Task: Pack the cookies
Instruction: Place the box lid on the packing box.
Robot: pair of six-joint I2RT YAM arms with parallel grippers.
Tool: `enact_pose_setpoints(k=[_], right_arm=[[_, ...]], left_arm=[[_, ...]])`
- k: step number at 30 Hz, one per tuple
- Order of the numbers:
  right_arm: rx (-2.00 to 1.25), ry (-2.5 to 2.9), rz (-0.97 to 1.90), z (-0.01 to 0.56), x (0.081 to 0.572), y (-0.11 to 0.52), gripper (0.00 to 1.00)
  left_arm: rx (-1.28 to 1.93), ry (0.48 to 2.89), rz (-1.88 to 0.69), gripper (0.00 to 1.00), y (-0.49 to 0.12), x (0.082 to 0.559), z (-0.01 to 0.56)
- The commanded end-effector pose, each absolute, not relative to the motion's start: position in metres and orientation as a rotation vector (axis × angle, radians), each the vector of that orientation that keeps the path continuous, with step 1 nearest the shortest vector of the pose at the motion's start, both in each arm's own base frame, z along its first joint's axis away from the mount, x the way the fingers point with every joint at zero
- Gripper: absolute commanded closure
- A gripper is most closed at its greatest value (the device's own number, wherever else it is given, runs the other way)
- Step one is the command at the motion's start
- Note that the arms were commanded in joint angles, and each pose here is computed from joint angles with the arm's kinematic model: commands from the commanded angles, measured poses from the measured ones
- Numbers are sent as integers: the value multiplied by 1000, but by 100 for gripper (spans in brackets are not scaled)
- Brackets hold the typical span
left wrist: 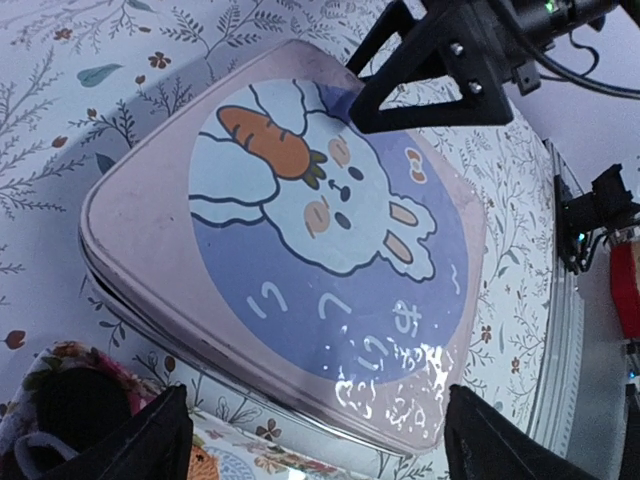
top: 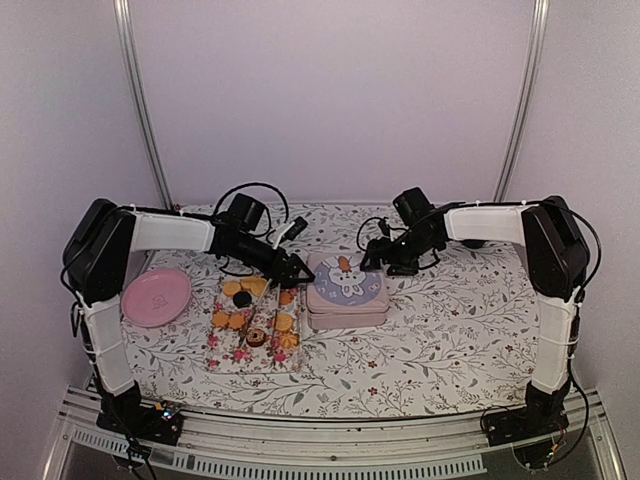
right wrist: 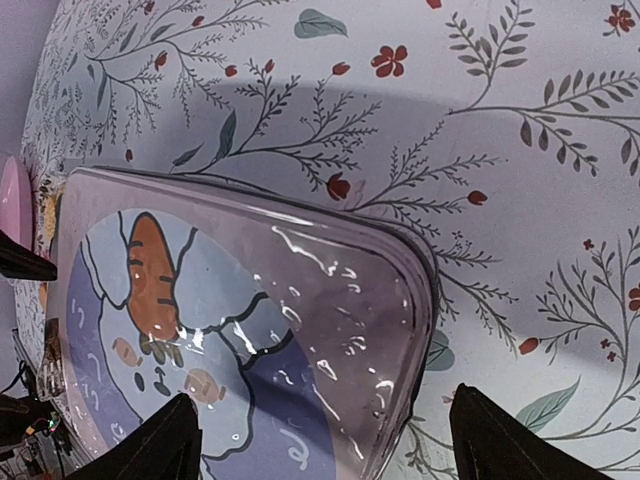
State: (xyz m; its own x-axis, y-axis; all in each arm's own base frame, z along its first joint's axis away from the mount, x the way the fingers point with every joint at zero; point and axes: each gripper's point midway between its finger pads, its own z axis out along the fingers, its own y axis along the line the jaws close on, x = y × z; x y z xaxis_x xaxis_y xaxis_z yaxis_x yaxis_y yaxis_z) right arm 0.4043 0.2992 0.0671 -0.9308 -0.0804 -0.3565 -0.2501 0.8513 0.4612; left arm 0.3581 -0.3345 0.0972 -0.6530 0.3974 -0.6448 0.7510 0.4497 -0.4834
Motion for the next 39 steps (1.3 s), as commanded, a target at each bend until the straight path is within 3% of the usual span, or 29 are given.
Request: enact_pose_setpoints(k=[1,16,28,39], right_arm=[[-309,2615,798,96,410,327,12],[-352,2636,723,93,395,338,12],[-332,2687,599,73,390,317,13],[-281,2640,625,95,391,305,13]], left_arm=[[901,2308,-1157,15,-339,367,84],[909,2303,-1071,29,-338,381,71],[967,2263,-915,29,-341,416,77],[1004,2310,-979,28,-342,376,56]])
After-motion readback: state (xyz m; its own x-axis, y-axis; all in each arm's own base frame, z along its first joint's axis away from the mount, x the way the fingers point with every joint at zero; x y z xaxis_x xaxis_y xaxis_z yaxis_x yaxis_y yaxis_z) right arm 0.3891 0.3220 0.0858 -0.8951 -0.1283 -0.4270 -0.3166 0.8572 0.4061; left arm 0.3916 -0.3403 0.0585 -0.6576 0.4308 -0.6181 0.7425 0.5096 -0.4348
